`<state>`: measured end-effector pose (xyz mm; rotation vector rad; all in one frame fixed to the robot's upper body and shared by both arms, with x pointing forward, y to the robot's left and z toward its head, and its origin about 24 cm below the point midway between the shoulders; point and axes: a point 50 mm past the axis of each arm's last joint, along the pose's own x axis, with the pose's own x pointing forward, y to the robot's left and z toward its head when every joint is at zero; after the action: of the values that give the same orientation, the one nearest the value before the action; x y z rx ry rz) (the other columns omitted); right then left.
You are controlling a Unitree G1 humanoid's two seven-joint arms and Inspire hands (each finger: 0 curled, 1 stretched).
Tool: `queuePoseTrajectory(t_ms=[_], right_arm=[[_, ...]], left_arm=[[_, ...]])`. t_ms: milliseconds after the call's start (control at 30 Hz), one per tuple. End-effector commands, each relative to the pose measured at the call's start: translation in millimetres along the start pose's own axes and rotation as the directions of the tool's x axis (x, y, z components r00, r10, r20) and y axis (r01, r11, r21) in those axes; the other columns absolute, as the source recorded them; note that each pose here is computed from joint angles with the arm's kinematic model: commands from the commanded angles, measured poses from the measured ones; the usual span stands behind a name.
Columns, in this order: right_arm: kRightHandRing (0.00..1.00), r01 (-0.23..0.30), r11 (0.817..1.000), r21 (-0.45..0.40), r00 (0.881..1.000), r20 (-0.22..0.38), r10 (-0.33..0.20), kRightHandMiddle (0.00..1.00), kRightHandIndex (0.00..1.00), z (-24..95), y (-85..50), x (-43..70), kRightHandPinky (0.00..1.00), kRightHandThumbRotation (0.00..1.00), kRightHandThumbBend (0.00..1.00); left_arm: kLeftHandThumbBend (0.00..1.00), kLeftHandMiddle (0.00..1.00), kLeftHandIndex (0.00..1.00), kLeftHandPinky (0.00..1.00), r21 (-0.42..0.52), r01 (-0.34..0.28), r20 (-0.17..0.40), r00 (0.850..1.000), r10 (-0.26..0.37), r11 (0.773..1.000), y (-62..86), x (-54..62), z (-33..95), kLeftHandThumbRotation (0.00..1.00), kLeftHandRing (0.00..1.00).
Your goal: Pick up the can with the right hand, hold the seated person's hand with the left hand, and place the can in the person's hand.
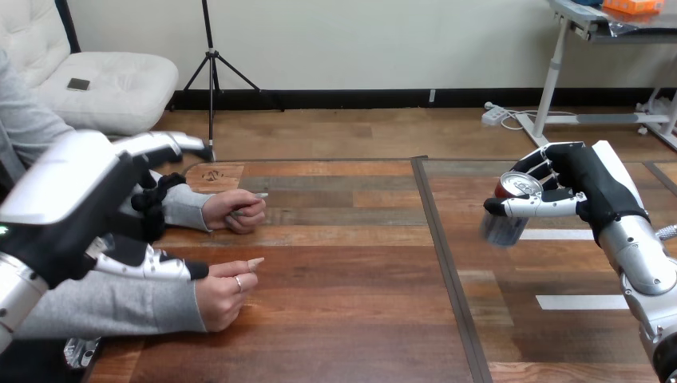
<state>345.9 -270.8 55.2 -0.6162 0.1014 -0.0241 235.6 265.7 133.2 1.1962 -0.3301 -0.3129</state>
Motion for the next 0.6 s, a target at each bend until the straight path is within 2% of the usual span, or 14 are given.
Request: queuePoseTrajectory(t_ms=[0, 200, 567], right_arm=[[0.38, 0.061, 0.998, 0.016, 0.988, 0.144, -0.063, 0.43, 0.44, 37.8, -17.1, 12.9, 0.34, 0.00, 0.85], [0.37, 0.059, 0.998, 0.014, 0.988, 0.139, -0.061, 0.42, 0.44, 36.9, -17.8, 12.6, 0.33, 0.00, 0.85], [0.38, 0.053, 0.999, 0.010, 0.989, 0.138, -0.054, 0.42, 0.44, 35.7, -18.7, 12.3, 0.34, 0.00, 0.87]], left_arm=[[1.00, 0.80, 0.78, 0.63, 0.051, 0.037, 0.022, 0.999, -0.038, 0.998, 9.0, 13.5, -2.0, 0.19, 0.77], [1.00, 0.80, 0.78, 0.63, 0.039, 0.088, 0.009, 0.996, -0.088, 0.995, 4.9, 17.2, -6.3, 0.18, 0.76], [1.00, 0.80, 0.77, 0.62, 0.015, 0.131, -0.008, 0.991, -0.131, 0.991, -0.5, 22.1, -12.9, 0.12, 0.76]])
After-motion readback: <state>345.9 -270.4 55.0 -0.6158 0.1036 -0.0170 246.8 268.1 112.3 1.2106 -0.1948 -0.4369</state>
